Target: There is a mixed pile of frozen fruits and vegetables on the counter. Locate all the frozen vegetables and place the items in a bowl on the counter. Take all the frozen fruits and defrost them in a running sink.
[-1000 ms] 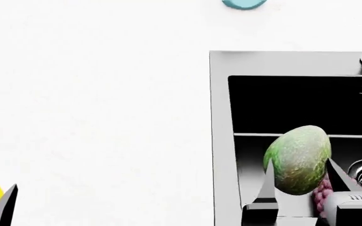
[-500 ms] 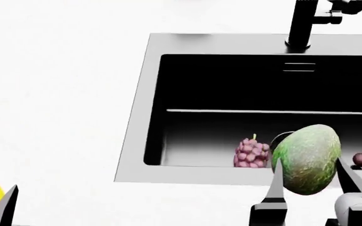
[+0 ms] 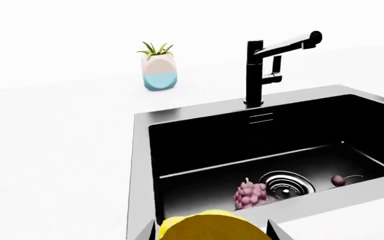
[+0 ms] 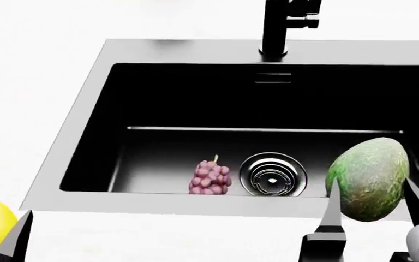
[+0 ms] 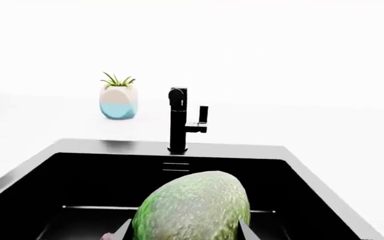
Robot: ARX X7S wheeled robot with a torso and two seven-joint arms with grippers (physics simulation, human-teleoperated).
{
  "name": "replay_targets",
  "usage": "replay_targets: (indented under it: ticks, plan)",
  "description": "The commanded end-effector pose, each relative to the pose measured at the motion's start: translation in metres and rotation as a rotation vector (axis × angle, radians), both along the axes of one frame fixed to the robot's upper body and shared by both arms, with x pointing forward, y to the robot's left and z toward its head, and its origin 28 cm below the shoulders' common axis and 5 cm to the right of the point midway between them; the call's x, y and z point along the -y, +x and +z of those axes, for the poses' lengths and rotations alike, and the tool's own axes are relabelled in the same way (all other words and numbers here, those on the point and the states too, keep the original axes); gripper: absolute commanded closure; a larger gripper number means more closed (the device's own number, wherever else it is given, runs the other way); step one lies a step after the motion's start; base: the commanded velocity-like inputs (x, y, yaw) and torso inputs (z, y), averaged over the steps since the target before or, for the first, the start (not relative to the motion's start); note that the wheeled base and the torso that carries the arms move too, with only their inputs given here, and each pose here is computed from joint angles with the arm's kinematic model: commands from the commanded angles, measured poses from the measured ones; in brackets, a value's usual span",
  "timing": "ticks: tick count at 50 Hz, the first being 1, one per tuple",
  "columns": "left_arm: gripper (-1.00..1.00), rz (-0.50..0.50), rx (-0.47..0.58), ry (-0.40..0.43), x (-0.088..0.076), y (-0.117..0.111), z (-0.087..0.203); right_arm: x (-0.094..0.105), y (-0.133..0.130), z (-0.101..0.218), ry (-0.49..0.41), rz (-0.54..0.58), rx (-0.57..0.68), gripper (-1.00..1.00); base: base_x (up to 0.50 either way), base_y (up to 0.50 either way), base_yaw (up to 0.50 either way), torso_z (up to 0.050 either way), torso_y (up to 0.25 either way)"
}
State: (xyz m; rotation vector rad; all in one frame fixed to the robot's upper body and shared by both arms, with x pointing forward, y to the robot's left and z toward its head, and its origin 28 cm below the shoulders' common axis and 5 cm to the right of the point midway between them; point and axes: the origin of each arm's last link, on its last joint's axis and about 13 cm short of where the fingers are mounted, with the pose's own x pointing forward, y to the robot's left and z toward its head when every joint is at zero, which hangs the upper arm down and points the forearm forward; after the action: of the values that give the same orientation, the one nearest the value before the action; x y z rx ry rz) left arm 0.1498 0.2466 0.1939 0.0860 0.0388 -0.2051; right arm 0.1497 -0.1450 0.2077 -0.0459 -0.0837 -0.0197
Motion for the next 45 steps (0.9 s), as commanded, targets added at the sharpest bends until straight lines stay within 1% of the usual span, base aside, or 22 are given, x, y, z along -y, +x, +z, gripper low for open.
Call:
replay_targets:
  ticks: [1, 7, 10, 12, 13, 23, 32, 38, 45]
  plan:
    - [1.0, 0.187, 0.01, -0.042, 0.008, 0.012, 0.002, 0.002, 0.0, 0.004, -0.01, -0.011, 0.031, 1.0, 0.08, -0.5, 0.0, 0.0, 0.0]
    - [1.0, 0.185, 0.009, -0.039, 0.008, 0.012, 0.001, 0.003, -0.003, 0.007, -0.019, -0.023, 0.044, 1.0, 0.08, -0.5, 0.0, 0.0, 0.0]
    - [1.0, 0.184, 0.009, -0.039, 0.007, 0.009, 0.001, 0.003, -0.003, 0.008, -0.02, -0.025, 0.049, 1.0, 0.08, -0.5, 0.0, 0.0, 0.0]
    - [1.0, 0.183, 0.01, -0.039, 0.004, 0.003, 0.003, 0.003, -0.004, 0.008, -0.021, -0.023, 0.049, 1.0, 0.08, -0.5, 0.0, 0.0, 0.0]
    - [1.0, 0.183, 0.01, -0.039, 0.0, -0.004, 0.005, 0.003, -0.004, 0.008, -0.021, -0.023, 0.048, 1.0, 0.08, -0.5, 0.0, 0.0, 0.0]
    - [1.0, 0.186, 0.009, -0.04, 0.003, 0.003, 0.001, 0.004, -0.003, 0.008, -0.022, -0.03, 0.051, 1.0, 0.08, -0.5, 0.0, 0.0, 0.0]
    - [1.0, 0.184, 0.008, -0.04, 0.003, 0.001, 0.001, 0.005, -0.004, 0.009, -0.02, -0.032, 0.05, 1.0, 0.05, -0.5, 0.0, 0.0, 0.0]
    - [1.0, 0.187, 0.008, -0.039, 0.005, 0.007, 0.001, 0.004, -0.005, 0.01, -0.021, -0.033, 0.054, 1.0, 0.03, -0.5, 0.0, 0.0, 0.0]
    - [1.0, 0.186, 0.007, -0.04, 0.005, 0.006, 0.0, 0.005, -0.005, 0.01, -0.019, -0.038, 0.052, 1.0, 0.0, -0.5, 0.0, 0.0, 0.0]
